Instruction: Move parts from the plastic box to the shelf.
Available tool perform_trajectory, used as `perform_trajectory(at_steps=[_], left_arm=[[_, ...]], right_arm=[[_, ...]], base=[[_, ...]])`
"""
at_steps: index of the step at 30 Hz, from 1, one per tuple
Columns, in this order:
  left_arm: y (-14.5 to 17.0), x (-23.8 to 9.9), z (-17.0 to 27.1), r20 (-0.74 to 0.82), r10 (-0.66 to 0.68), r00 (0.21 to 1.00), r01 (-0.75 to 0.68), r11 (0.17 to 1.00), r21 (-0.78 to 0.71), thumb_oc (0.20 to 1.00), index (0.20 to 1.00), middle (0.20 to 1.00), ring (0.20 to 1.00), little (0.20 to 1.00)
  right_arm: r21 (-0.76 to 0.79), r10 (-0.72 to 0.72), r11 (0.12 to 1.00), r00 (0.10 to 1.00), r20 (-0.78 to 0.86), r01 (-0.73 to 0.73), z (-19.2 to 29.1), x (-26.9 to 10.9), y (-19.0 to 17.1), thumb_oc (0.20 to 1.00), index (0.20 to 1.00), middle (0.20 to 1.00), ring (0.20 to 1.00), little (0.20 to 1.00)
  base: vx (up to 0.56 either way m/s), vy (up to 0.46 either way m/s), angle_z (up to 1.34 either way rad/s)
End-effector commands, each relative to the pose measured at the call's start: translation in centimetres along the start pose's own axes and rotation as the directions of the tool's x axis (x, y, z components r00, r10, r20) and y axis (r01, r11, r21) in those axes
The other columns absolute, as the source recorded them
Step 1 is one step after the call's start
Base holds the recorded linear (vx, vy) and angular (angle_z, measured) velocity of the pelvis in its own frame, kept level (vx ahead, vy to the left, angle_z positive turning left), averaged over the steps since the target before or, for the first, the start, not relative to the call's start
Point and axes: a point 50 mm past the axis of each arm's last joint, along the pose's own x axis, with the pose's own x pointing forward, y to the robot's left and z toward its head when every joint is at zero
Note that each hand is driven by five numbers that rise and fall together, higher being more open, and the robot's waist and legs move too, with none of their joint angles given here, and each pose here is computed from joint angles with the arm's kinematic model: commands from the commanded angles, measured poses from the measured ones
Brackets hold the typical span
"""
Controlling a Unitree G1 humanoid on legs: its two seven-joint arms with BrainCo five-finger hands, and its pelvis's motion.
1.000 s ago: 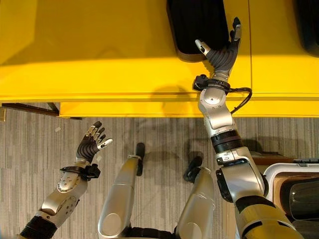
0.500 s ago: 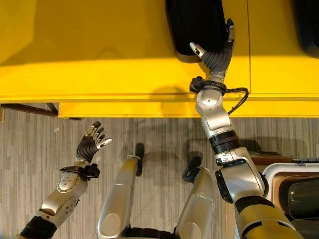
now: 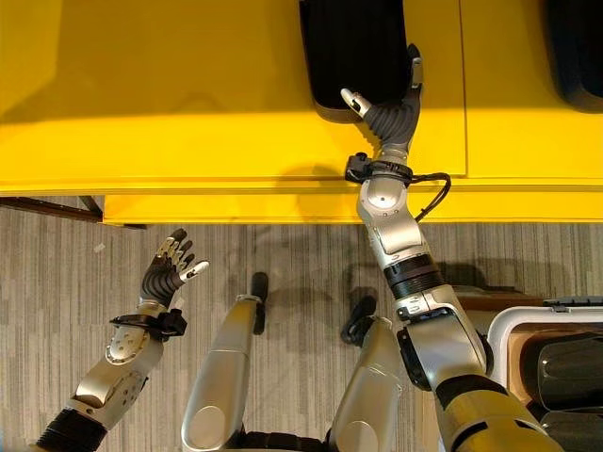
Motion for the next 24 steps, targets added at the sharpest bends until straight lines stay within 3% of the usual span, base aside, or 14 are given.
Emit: perform_trajectory(at_steps=[1, 24], left_arm=[[0.00, -0.98, 0.80, 0.052, -0.007, 0.999, 0.006, 1.000, 0.013, 1.000, 1.000, 1.000, 1.000, 1.000], [-0.13, -0.89, 0.88, 0.059, 0.003, 0.998, -0.003, 1.000, 0.011, 1.000, 1.000, 1.000, 1.000, 1.000]], right_arm=[[0.083, 0.131, 0.989, 0.989, -0.063, -0.126, -1.08, -2.05, 2.63, 1.000, 1.000, 1.000, 1.000, 1.000], [0.122, 0.140, 0.984, 0.987, -0.080, -0.130, -1.23, -2.60, 3.39, 1.000, 1.000, 1.000, 1.000, 1.000]], base=[[0.00, 0.000, 0.00], [0.00, 0.000, 0.00]])
